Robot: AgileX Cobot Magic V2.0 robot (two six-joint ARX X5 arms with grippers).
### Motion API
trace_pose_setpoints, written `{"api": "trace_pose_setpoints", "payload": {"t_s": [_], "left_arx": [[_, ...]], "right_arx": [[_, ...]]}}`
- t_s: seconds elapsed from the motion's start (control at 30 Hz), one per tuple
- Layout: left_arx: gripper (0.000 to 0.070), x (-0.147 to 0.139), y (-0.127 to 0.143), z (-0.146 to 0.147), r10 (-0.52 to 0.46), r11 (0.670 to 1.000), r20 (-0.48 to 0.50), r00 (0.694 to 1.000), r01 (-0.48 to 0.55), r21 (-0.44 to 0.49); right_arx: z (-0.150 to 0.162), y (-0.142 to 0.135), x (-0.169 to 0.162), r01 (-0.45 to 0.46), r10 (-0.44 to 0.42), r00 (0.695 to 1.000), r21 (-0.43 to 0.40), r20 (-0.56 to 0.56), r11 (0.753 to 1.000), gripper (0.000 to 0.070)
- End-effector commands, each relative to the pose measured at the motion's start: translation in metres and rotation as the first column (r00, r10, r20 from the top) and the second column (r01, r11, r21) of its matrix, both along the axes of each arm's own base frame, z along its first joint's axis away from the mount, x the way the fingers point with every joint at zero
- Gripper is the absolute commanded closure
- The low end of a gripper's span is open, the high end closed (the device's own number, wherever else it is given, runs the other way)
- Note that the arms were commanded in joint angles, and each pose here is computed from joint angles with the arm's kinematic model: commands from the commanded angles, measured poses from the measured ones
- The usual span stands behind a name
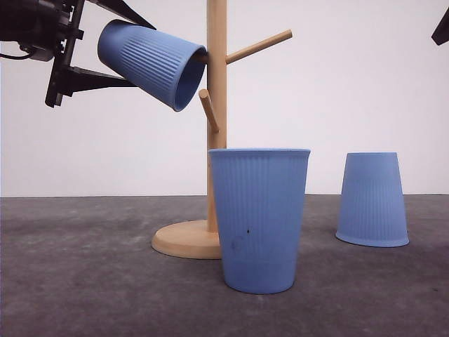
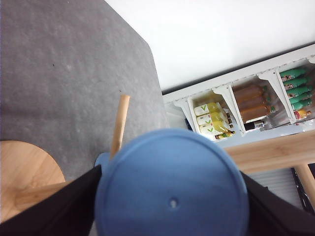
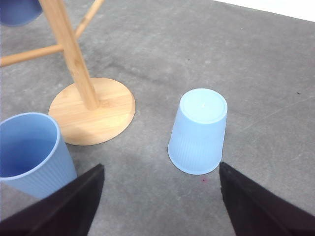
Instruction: Place three cups
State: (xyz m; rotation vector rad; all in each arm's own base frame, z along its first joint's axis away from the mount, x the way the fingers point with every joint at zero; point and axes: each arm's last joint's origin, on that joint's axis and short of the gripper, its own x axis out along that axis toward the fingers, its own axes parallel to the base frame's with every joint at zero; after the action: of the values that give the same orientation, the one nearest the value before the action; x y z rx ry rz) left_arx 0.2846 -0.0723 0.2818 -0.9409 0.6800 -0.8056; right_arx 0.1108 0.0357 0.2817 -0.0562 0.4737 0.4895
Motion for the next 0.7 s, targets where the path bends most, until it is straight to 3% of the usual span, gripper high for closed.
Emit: {"api": "trace_pose_setpoints", "payload": {"t_s": [0.0,0.07,0.4,0.53,0.67], "left_arx": [[0.0139,0.004,-0.002,0.004,-0.006,1.0,0.039,0.999,0.006,0.011],[0.0098,0.004,-0.002,0.004,-0.011,1.0,0.044,0.999,0.01,0.014],[0.0102,-0.003,0.001,0.001,-0.1,0.995,-0.001,0.995,0.1,0.025],[0.0104,-0.018,0.004,0.002,-0.119,0.988,-0.024,0.993,0.121,0.098],[0.0137,-0.04,0.009,0.005,-0.095,0.969,-0.016,0.995,0.096,0.227]], "right_arx": [[0.006,0.001,0.0,-0.001,0.001,1.0,0.005,0.026,1.0,0.0225],[0.006,0.001,0.0,-0.001,0.001,1.0,0.005,0.026,1.0,0.0225],[0.006,0.001,0.0,-0.001,0.001,1.0,0.005,0.026,1.0,0.0226],[0.006,0.0,0.0,-0.001,0.001,1.0,0.005,0.025,1.0,0.0225],[0.006,0.0,0.0,-0.001,0.001,1.0,0.005,0.025,1.0,0.0225]]}}
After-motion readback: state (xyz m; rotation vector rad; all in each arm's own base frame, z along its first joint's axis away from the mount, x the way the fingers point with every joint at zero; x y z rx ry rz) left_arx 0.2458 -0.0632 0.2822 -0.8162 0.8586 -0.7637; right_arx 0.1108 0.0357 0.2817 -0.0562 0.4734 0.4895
